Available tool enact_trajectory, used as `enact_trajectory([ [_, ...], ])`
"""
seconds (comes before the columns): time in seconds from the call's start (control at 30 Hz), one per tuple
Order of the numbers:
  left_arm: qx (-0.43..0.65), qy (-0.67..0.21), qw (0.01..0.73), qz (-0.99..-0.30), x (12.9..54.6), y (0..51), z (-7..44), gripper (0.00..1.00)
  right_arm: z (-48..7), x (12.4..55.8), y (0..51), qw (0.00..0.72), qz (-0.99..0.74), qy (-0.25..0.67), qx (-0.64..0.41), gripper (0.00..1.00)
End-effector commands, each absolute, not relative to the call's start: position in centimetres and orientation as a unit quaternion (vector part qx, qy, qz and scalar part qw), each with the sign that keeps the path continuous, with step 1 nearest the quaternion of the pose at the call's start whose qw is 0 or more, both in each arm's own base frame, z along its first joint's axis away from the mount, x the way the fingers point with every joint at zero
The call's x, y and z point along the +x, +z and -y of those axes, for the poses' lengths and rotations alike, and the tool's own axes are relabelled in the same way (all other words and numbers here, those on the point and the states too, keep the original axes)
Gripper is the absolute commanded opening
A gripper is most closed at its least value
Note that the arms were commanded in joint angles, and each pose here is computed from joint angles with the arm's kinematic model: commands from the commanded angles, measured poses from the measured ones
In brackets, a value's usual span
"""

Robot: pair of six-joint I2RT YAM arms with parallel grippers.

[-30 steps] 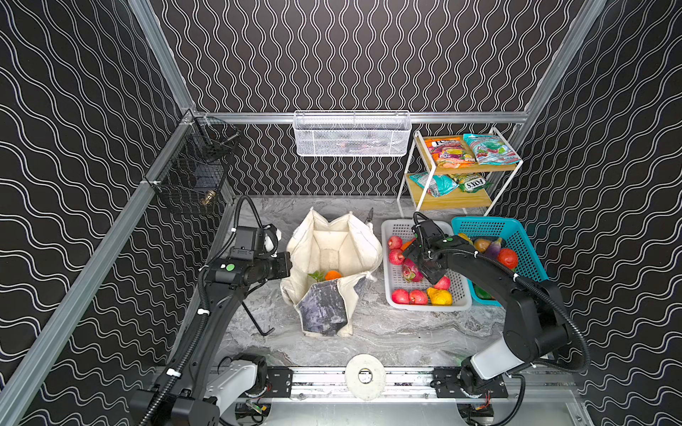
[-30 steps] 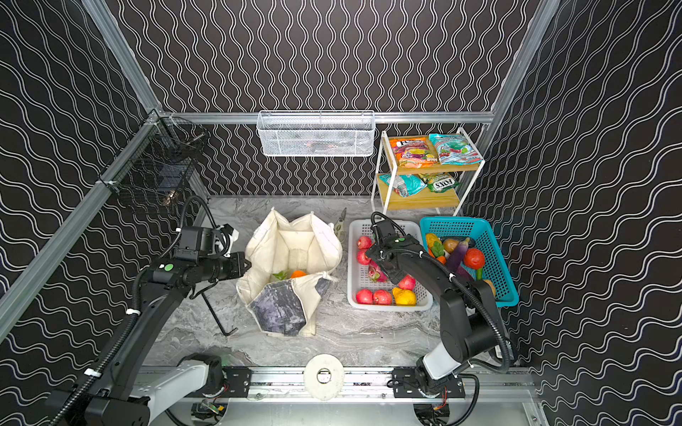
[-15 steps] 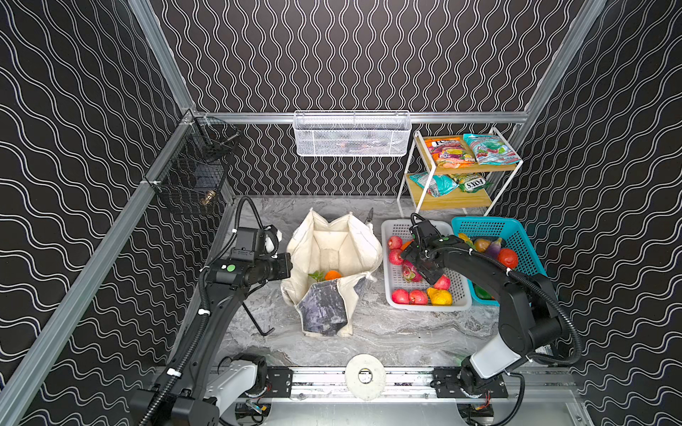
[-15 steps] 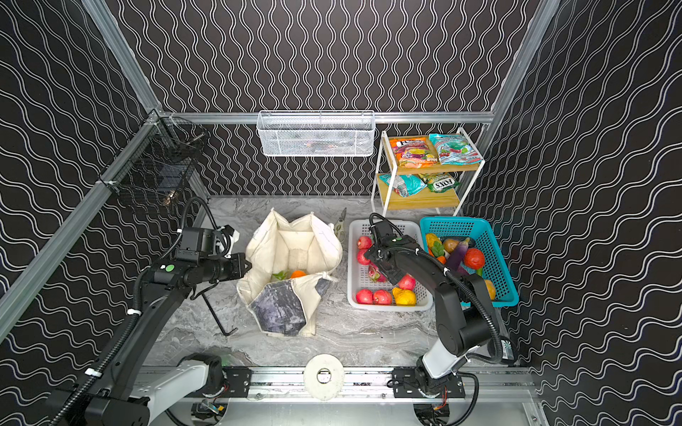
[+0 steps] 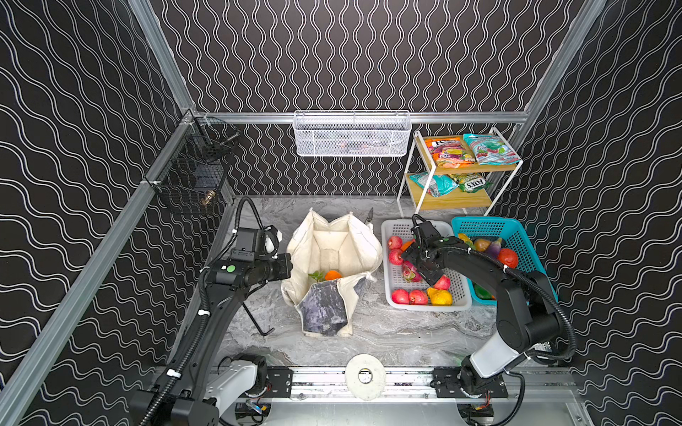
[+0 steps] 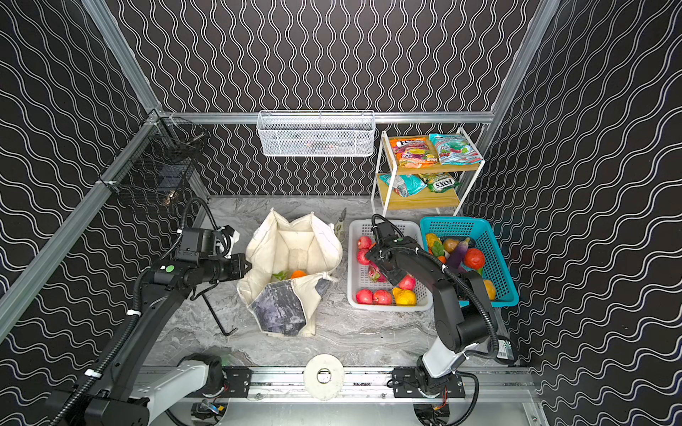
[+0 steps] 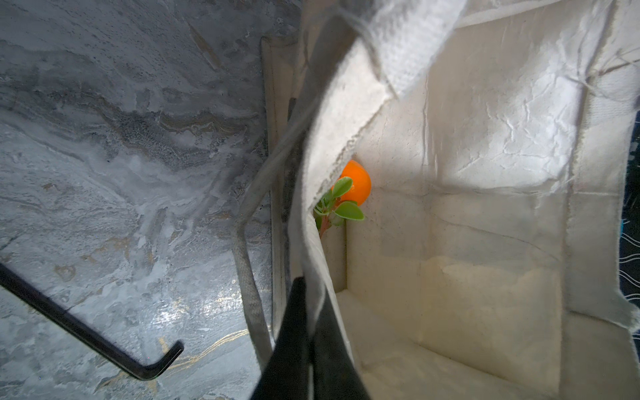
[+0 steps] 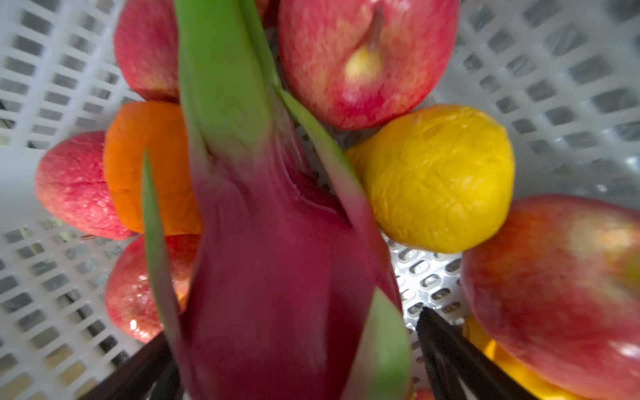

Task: Place the food into the grocery bag and tie it
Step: 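Move the right gripper over the white basket and grasp the pink dragon fruit, then lift the dragon fruit and carry it into the tote bag with the right gripper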

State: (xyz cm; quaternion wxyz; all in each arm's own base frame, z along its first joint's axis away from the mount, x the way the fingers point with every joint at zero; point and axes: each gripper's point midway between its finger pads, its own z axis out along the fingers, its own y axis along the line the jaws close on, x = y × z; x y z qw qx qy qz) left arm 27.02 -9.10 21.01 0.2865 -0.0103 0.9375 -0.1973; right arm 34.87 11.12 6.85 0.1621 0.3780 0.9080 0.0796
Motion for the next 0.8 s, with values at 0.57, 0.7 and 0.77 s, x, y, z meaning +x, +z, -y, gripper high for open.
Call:
enact_trajectory([
  [0.57,0.001,-0.207,0.284,-0.936,26.8,20.9,9.6,0.00,-11.0,35.0,6.4,0.173,-0.896,0.092,0.398,0.86],
  [0.7,-0.001,-0.205,0.284,-0.937,26.7,20.9,9.5,0.00,-10.9,35.0,6.7,0.180,-0.895,0.095,0.397,0.80],
  [0.77,-0.001,-0.205,0.285,-0.936,26.7,20.9,9.5,0.00,-10.9,35.1,7.3,0.185,-0.895,0.097,0.395,0.79],
])
